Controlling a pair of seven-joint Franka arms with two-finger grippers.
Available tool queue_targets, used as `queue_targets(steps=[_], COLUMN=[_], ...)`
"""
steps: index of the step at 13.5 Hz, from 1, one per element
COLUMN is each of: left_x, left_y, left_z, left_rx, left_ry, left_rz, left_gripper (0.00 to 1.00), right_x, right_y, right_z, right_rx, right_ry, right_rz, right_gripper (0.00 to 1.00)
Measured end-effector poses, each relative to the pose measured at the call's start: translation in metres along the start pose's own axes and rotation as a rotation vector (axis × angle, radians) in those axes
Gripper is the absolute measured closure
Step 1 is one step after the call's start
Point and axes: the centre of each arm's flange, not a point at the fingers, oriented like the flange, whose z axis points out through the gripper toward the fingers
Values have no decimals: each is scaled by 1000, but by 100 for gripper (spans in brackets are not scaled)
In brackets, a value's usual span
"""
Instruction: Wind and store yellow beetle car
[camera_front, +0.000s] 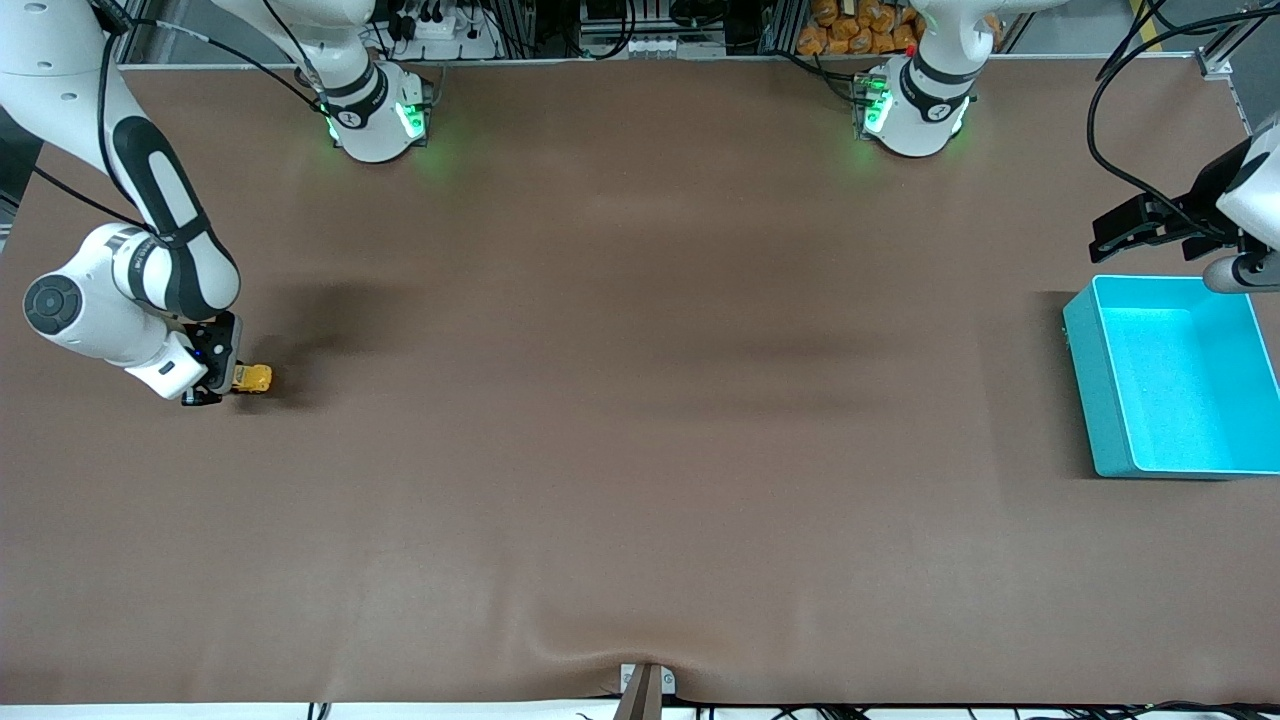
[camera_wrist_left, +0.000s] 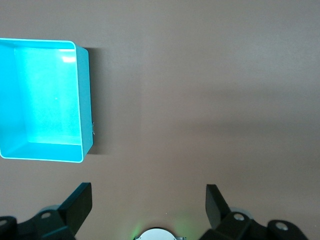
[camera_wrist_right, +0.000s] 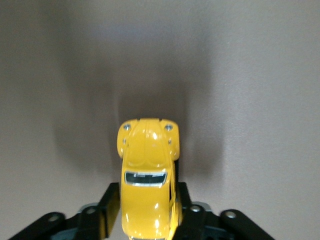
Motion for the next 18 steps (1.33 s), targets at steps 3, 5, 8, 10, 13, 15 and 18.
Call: queue_targets(steps=[3,5,8,10,13,15,18], left_x=[0,0,0,0,0,0,0], left_y=[1,1,1,2,3,3,3], left_z=[2,2,4,5,7,8,9], left_rx=[0,0,1,1,1,2,2], left_ry=[-3,-4,-8,-10,-15,-18,-20], left_rz=[1,1,2,3,5,5,5], left_gripper=[0,0,0,0,0,0,0], right_x=[-11,-20,-31,-38,-48,-56,-66], right_y=[11,25,32,34,37,37,34], right_z=[-7,-30,-48,-54,-68,-73,-72], right_rx=[67,97,119,123,138,138,138], right_ry=[17,26,52,67,93,98,104], right_rz=[12,20,51,71,98,111,131], right_gripper=[4,0,0,0,0,0,0])
